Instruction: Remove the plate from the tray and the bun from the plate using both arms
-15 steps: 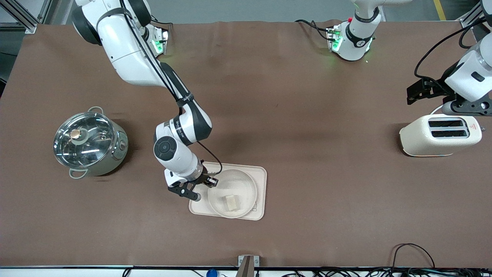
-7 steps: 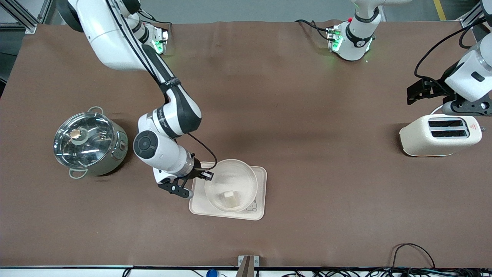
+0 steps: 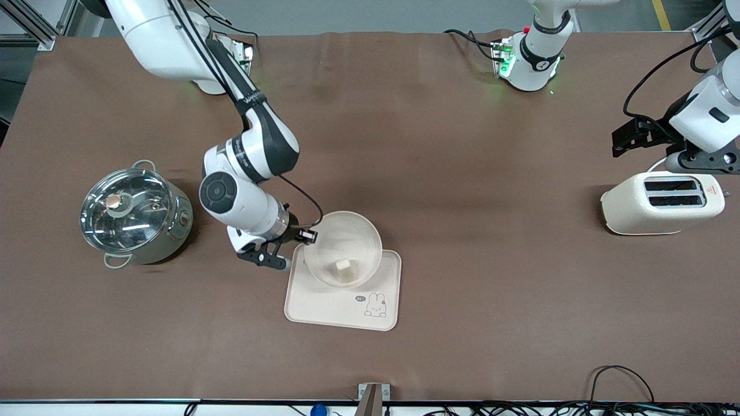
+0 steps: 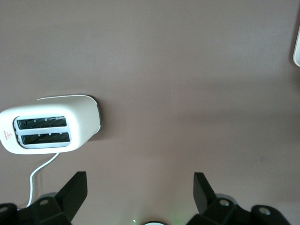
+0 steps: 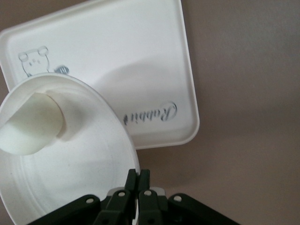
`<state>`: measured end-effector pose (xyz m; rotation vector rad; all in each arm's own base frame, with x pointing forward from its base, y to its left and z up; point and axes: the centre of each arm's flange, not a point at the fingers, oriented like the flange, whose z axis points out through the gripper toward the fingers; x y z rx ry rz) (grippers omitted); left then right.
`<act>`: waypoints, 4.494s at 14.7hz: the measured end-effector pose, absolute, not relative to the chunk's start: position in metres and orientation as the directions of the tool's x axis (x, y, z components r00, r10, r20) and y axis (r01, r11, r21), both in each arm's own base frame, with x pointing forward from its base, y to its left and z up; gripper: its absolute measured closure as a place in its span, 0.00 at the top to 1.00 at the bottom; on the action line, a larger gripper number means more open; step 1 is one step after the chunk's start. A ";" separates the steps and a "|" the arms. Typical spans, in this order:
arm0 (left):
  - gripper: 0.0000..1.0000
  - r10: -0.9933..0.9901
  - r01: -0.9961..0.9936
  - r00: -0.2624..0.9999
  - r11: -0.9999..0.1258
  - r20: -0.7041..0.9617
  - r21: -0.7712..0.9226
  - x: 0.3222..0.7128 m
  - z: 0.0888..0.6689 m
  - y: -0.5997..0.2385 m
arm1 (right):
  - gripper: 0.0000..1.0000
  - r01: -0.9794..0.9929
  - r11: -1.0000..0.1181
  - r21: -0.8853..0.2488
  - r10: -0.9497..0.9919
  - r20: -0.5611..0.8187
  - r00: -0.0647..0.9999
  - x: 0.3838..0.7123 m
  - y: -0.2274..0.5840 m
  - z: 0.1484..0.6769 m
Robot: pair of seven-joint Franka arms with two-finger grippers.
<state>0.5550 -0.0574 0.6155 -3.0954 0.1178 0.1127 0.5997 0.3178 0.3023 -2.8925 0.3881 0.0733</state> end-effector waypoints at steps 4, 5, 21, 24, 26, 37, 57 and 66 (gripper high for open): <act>1.00 -0.074 -0.077 0.994 -0.996 -0.074 -0.039 0.555 0.615 -0.057 | 0.04 -0.210 -0.955 -0.209 -0.200 -0.069 0.977 0.533 0.335 0.285; 1.00 -0.074 -0.077 0.994 -0.996 -0.074 -0.039 0.555 0.615 -0.057 | 0.04 -0.192 -0.958 -0.211 -0.183 -0.064 0.981 0.516 0.341 0.280; 1.00 -0.067 -0.069 0.996 -0.997 -0.060 -0.038 0.558 0.616 -0.053 | 0.04 -0.116 -0.970 -0.213 -0.121 0.013 0.993 0.431 0.344 0.228; 1.00 -0.066 -0.069 0.996 -0.997 -0.061 -0.038 0.559 0.615 -0.053 | 0.04 -0.114 -0.972 -0.208 -0.118 0.010 0.993 0.430 0.343 0.218; 1.00 -0.067 -0.069 0.996 -0.997 -0.056 -0.037 0.563 0.611 -0.053 | 0.12 -0.116 -0.972 -0.206 -0.121 0.009 0.993 0.430 0.342 0.212; 1.00 -0.089 -0.090 0.996 -0.996 -0.025 -0.026 0.598 0.562 -0.095 | 1.00 -0.194 -0.970 -0.143 -0.177 -0.124 0.976 0.474 0.305 0.284; 1.00 0.400 0.399 0.916 -0.917 -0.031 -0.019 0.503 0.300 -0.489 | 1.00 -0.020 -0.999 0.027 -0.017 0.094 0.995 0.586 0.011 0.595; 0.94 0.545 0.544 0.838 -0.838 0.002 0.044 0.466 0.231 -0.565 | 1.00 0.003 -0.999 0.053 0.008 0.086 0.996 0.571 -0.042 0.638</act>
